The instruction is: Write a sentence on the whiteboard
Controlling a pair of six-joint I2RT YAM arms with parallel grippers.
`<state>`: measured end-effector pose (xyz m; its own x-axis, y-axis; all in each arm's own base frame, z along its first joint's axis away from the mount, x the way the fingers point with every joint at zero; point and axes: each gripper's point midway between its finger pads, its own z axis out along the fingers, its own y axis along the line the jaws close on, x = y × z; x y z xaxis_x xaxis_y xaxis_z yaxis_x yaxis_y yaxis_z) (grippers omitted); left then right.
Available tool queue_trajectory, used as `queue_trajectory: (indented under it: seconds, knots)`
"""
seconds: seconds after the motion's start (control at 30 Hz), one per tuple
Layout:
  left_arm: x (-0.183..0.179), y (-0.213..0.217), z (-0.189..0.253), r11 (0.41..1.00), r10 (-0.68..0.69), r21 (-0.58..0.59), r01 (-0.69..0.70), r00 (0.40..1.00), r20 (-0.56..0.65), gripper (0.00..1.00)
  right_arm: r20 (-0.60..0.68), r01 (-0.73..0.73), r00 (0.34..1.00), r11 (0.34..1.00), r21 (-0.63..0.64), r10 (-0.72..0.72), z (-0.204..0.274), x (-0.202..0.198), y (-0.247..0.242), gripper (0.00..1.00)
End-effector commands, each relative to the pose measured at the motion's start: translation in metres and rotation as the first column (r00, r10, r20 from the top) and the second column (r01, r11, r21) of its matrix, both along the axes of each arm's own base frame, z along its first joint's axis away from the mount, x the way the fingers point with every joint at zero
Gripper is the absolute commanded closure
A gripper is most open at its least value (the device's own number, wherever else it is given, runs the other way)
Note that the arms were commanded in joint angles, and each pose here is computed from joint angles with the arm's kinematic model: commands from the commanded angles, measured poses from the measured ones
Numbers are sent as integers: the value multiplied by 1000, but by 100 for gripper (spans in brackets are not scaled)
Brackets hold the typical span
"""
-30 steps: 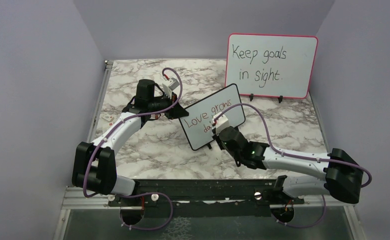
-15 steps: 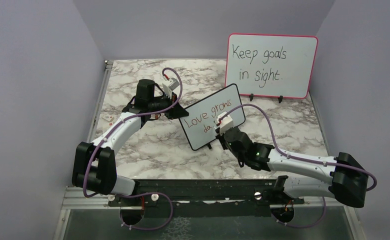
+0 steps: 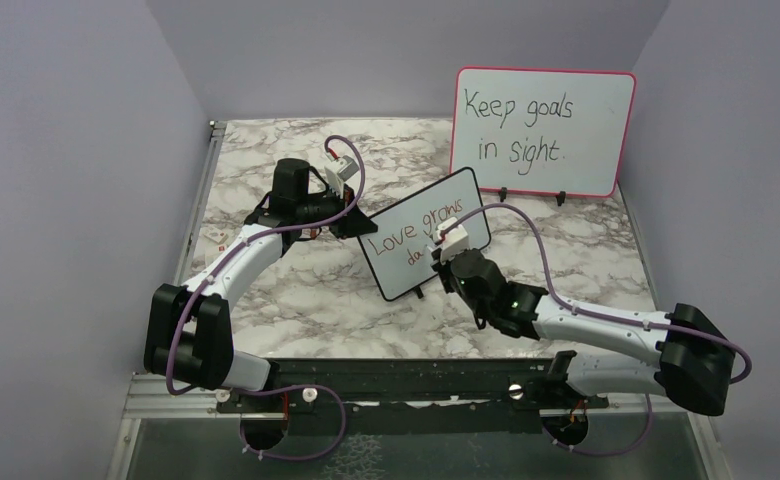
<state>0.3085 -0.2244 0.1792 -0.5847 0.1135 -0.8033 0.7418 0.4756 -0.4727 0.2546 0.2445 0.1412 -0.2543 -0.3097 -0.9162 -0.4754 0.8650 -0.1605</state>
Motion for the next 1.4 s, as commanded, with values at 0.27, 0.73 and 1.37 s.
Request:
queue_trajectory:
  seconds: [0.27,0.73,1.37]
  knots:
    - [12,36,-59,966,137,226,-125,990,-41,100,17,-51,999,997,53,50,9,4,16,100]
    - [12,36,-60,966,136,226,-123,990,-43,100,-1,-65,998,997,41,65,3,4,21,100]
    - [12,36,-60,965,140,229,-127,989,-42,100,-21,-71,997,996,52,72,1,-5,5,100]
